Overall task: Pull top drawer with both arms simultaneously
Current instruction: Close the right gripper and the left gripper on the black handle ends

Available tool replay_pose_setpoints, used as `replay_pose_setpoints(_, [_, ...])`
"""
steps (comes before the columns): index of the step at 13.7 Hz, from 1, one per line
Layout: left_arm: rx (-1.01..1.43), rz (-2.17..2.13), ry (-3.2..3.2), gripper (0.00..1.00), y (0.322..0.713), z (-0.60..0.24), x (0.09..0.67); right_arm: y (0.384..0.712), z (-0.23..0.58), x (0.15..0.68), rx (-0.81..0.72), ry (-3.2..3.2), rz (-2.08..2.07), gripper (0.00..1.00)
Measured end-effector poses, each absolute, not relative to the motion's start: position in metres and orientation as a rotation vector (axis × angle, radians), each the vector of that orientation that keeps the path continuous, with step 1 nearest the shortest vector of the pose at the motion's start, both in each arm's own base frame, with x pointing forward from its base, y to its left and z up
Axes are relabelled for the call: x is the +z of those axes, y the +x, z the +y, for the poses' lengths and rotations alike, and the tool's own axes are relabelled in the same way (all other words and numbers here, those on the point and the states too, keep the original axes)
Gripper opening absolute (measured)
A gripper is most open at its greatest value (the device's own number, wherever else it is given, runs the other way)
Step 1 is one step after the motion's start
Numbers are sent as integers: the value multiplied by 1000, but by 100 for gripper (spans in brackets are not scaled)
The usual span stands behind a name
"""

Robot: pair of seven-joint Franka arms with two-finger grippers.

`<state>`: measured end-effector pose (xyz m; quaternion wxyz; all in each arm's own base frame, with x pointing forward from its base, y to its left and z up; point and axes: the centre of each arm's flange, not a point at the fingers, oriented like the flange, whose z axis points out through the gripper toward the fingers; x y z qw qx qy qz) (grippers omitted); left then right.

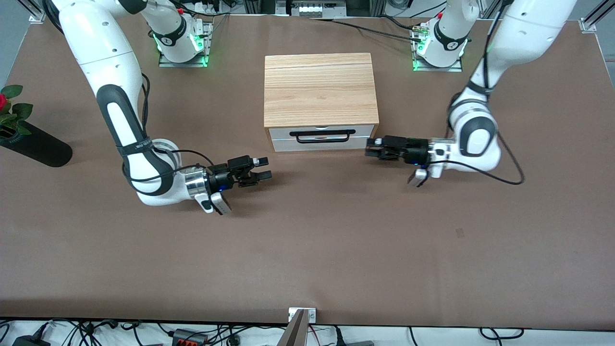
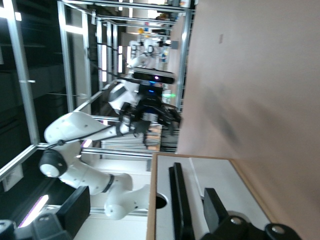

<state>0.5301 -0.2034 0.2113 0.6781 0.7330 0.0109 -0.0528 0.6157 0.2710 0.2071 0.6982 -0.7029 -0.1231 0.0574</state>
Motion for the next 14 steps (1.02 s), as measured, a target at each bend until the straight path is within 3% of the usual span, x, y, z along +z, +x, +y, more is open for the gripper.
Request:
replay_pose_setpoints(2, [-92, 44, 1622, 100, 520, -225, 194, 606, 291, 205, 147, -1549, -295, 100])
replay_pose_setpoints(6, [-105, 66, 1605, 90, 504, -229, 156, 576, 335, 175, 190, -1593, -317, 100])
replay_pose_setpoints(8, [-118, 69, 1601, 85, 500, -232, 150, 560, 346, 155, 189, -1614, -337, 93])
replay_pose_setpoints(10, [-130, 72, 1599, 75, 495, -234, 148, 551, 344, 144, 202, -1618, -333, 77])
replay_pose_setpoints(13, [-159, 72, 1588, 69, 483, -241, 145, 547, 342, 141, 213, -1613, -327, 70])
replay_pose_setpoints(14, [-166, 72, 1581, 62, 481, -243, 145, 547, 342, 141, 215, -1611, -328, 62])
